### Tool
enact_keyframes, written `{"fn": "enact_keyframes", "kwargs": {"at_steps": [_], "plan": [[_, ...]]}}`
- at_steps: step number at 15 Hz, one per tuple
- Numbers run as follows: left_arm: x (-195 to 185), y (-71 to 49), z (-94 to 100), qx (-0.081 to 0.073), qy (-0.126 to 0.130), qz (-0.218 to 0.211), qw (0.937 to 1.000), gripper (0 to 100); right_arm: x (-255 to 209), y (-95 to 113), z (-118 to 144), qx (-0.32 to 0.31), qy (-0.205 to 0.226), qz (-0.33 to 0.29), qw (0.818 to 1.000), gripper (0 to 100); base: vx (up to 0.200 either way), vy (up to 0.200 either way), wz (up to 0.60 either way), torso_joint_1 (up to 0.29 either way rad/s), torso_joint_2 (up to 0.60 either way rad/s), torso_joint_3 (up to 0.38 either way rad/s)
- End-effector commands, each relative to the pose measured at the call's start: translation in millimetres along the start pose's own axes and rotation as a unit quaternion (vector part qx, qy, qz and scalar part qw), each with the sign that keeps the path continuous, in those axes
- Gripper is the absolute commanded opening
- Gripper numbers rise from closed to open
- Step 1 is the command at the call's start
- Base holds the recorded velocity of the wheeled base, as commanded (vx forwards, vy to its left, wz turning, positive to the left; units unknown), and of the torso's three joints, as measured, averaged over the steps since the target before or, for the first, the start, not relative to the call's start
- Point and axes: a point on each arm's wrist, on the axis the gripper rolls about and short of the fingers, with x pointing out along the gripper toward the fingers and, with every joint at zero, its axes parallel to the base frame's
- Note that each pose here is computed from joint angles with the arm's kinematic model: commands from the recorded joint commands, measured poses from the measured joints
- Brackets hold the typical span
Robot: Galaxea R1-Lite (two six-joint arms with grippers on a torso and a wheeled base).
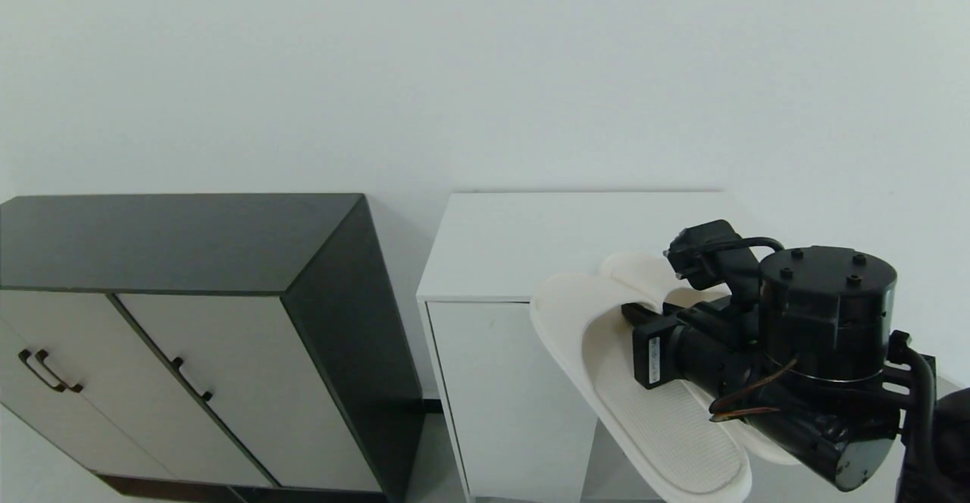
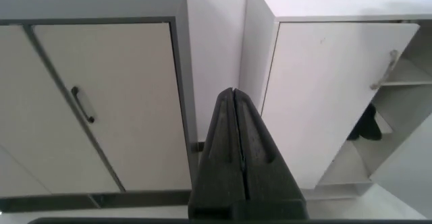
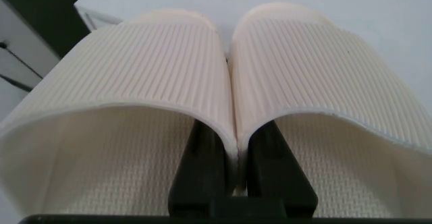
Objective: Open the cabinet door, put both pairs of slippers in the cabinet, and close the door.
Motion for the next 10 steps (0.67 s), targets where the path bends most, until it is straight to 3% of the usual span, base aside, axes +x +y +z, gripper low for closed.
{"fn": "enact_keyframes", "kwargs": {"at_steps": [1, 10], "plan": [[0.0, 0.0, 0.0, 0.0, 0.0, 0.0, 1.0, 0, 1.5, -0.1, -1.5, -0.001, 0.003, -0.001, 1.0, 0, -0.2, 0.0, 0.0, 0.002, 0.0, 0.002], [0.0, 0.0, 0.0, 0.0, 0.0, 0.001, 1.0, 0, 2.8, -1.2, -4.9, -0.003, 0.009, -0.004, 1.0, 0, 0.0, 0.0, 0.0, 0.0, 0.0, 0.0]]}}
